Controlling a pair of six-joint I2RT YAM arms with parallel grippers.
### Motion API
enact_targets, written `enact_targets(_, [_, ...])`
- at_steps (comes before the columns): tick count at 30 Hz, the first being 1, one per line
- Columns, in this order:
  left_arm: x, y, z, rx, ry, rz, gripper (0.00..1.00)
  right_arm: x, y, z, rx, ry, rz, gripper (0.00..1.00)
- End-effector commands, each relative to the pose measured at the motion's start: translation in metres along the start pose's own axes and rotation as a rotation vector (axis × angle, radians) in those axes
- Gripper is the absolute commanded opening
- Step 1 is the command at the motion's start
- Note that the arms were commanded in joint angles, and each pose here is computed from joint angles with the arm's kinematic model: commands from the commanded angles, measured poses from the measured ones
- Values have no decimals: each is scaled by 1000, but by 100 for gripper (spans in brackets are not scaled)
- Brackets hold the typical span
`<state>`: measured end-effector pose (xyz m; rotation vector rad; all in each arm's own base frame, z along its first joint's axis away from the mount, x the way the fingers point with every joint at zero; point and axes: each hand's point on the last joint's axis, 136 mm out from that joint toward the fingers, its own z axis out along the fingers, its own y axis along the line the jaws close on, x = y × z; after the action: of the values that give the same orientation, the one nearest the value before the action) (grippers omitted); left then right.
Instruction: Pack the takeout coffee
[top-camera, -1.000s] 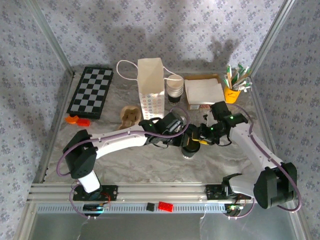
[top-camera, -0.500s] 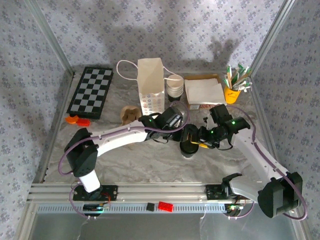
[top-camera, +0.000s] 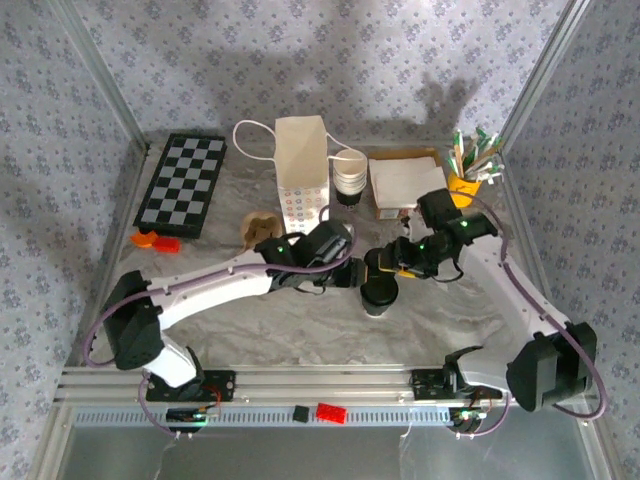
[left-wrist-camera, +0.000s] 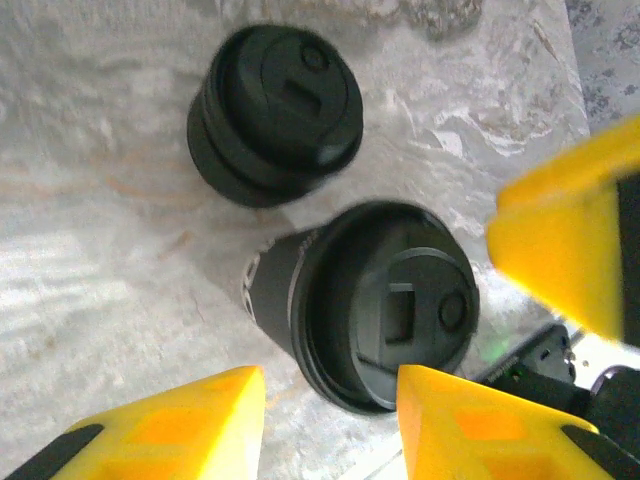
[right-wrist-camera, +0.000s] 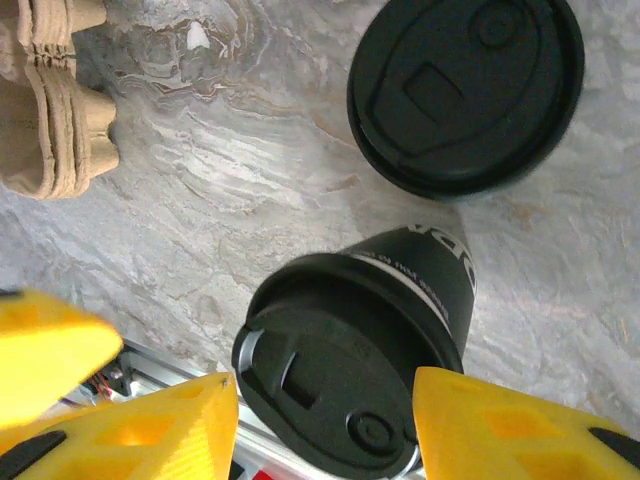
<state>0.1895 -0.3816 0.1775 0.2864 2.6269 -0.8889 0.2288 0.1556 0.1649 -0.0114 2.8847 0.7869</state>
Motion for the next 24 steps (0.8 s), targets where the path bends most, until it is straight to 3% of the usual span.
enact_targets(1, [14,2,4,6,3,-91,40,-4,2,7,15,33,-78,51])
enact_targets(8, [15,-1,22,43,2,-58,43,-5,1,22,32,103,-127,48])
enact_targets(24, [6,-14,42,98,-5,-30,41,7,-7,26,42,114,-89,42])
